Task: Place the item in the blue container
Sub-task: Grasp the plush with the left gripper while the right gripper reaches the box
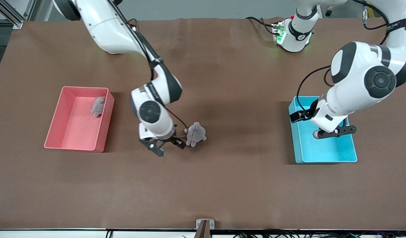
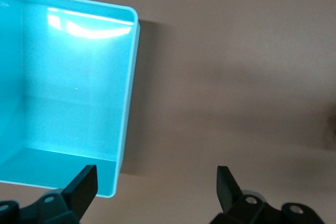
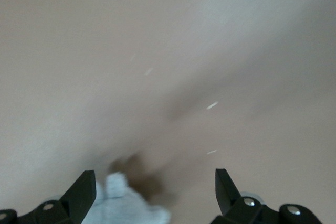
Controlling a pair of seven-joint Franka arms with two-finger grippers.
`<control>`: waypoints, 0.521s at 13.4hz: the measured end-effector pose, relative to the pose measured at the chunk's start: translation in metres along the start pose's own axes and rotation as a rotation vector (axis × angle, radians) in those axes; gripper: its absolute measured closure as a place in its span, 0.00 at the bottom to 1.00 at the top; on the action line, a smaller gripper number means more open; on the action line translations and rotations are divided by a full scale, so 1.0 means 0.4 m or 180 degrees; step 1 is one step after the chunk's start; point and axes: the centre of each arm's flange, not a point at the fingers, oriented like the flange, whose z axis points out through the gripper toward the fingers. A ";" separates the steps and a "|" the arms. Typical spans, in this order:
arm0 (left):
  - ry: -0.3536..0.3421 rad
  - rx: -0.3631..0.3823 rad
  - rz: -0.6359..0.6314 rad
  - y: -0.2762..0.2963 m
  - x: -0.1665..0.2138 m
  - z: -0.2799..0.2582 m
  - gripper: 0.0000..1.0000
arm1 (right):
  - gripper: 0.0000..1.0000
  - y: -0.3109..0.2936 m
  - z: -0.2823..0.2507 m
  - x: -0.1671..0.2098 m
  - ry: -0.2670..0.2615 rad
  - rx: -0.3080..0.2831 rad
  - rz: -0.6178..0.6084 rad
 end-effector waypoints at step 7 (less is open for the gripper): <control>0.0254 0.0022 0.0347 0.364 -0.095 0.167 0.00 | 0.00 0.542 -0.183 0.340 -0.0306 -0.0084 -0.0154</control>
